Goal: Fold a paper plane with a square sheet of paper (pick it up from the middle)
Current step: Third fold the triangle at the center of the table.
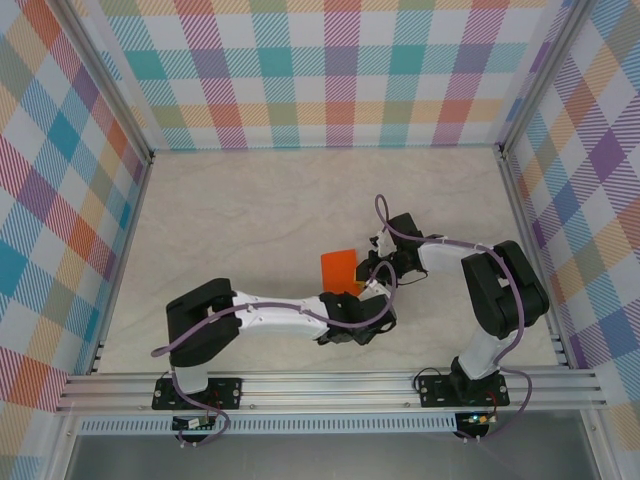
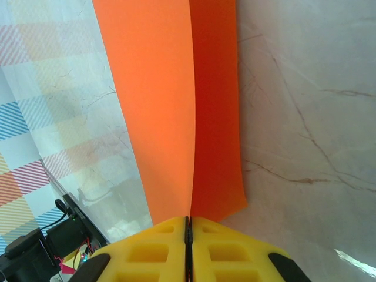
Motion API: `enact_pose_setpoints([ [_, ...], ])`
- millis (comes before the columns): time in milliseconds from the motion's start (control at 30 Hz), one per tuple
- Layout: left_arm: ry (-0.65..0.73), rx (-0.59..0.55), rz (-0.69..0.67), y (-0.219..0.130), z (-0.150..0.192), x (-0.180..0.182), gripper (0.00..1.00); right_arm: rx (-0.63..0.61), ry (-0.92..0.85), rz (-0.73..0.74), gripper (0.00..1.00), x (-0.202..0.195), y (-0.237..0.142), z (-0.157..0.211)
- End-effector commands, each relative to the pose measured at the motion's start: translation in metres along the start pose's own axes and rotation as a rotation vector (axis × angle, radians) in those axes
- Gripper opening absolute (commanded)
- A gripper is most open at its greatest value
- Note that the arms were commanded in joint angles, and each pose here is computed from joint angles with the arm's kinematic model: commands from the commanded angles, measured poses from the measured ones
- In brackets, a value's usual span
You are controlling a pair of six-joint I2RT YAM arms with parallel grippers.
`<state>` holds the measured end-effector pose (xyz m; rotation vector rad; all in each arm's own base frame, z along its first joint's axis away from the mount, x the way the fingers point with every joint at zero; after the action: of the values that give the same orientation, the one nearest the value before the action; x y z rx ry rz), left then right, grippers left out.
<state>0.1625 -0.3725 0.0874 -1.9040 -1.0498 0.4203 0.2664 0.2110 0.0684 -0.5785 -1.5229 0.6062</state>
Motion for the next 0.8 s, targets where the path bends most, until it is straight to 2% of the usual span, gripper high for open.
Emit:
enact_pose_setpoints([
  [0,0.065,-0.018,-0.176,-0.003,-0.002,0.015,0.68,0.012,0.007,-0.025,0.09,0.004,-0.001,-0.003],
  [167,0.052,-0.041,-0.216,-0.004,-0.002,0.022,0.60,0.013,0.007,-0.019,0.09,0.003,-0.002,-0.002],
  [367,0.038,-0.062,-0.197,-0.009,-0.004,0.023,0.31,0.014,0.009,-0.007,0.09,0.000,-0.003,-0.002],
  [467,0.037,-0.068,-0.170,-0.012,-0.004,0.022,0.20,0.014,0.014,0.004,0.09,-0.003,-0.004,-0.002],
  [667,0.015,-0.065,-0.069,-0.017,-0.002,0.023,0.06,0.011,0.011,0.006,0.11,-0.003,-0.005,-0.001],
  [767,-0.021,-0.059,-0.012,-0.017,-0.001,0.028,0.03,-0.003,0.000,0.014,0.14,-0.001,-0.010,-0.001],
])
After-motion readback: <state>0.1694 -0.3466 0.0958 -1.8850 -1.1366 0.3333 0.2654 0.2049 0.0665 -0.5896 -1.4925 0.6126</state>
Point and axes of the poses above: each hand's point on the last joint's axis, 136 mm out from that joint toward the fingers, its own y axis out along the fingers, its own x axis along the line the jaws close on, z = x × y, the point moved 4 cm from there along -y, back along the fingers, and after that the axes turned 6 degrees about -y, right-handed, at the moved point
